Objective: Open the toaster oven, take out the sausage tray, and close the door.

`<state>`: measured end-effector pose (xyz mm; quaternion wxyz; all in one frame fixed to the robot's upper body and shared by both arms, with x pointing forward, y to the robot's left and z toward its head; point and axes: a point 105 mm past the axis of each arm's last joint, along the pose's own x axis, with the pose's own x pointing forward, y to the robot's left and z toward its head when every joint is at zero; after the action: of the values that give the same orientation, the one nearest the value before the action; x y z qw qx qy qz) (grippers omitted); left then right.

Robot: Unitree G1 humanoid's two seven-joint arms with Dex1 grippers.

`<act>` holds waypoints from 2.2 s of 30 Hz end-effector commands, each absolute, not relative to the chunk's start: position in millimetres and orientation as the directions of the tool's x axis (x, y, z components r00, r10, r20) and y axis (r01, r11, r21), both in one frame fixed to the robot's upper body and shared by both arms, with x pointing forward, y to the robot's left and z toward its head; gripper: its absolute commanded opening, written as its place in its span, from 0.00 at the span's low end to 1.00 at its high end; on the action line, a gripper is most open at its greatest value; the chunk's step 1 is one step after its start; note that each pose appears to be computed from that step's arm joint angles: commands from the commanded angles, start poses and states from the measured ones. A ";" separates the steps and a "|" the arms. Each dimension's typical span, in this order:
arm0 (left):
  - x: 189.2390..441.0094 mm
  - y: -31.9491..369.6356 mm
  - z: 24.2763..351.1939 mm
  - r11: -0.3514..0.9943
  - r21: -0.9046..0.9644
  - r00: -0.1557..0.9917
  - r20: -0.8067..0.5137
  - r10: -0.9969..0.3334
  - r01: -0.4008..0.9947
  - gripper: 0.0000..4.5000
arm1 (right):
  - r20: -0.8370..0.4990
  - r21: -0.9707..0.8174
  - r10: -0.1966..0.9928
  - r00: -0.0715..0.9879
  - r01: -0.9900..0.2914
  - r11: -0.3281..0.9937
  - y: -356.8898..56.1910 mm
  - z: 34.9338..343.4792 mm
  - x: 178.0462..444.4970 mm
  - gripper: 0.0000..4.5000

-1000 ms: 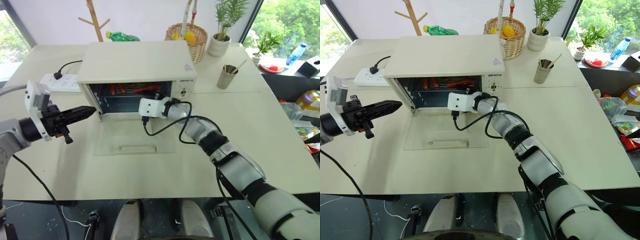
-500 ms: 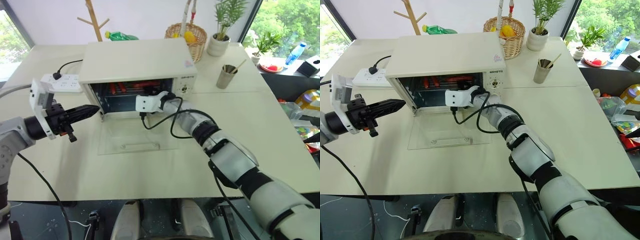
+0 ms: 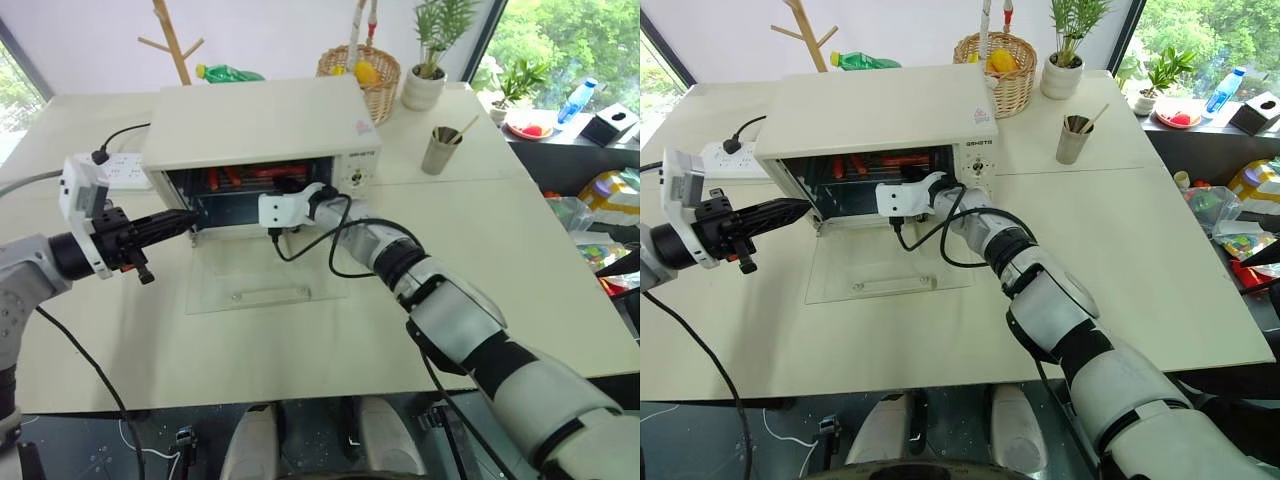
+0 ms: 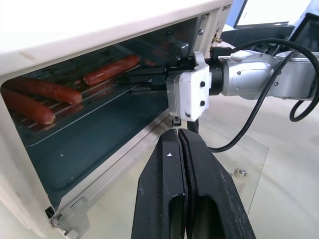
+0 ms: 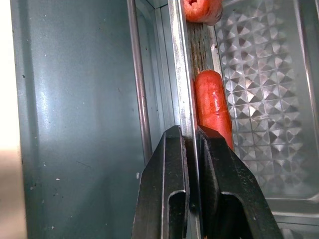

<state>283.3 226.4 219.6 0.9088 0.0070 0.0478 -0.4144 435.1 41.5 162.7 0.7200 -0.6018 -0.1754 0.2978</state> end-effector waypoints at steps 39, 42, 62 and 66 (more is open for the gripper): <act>323.7 226.5 253.5 0.537 0.064 0.541 -0.079 -0.837 0.841 0.00 | -0.072 -0.974 0.782 0.619 -0.214 0.079 33.3 161.7 364.4 0.03; 321.4 230.1 254.4 0.548 0.074 0.553 -0.087 -0.829 0.833 0.00 | -0.075 -0.973 0.780 0.621 -0.216 0.078 27.5 159.8 359.5 0.03; 281.0 238.4 235.1 0.453 -0.010 0.439 -0.222 -0.870 0.892 0.00 | -0.105 -0.968 0.821 0.561 -0.245 0.043 1.7 149.2 308.5 0.03; 285.2 237.8 235.9 0.477 0.000 0.467 -0.198 -0.862 0.879 0.00 | -0.107 -0.967 0.822 0.559 -0.252 0.046 0.1 148.3 306.3 0.03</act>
<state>284.2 237.7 220.4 0.8473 0.0374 0.1181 -0.5164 314.8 -4.0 141.4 0.6829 -0.5730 -0.2332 0.3884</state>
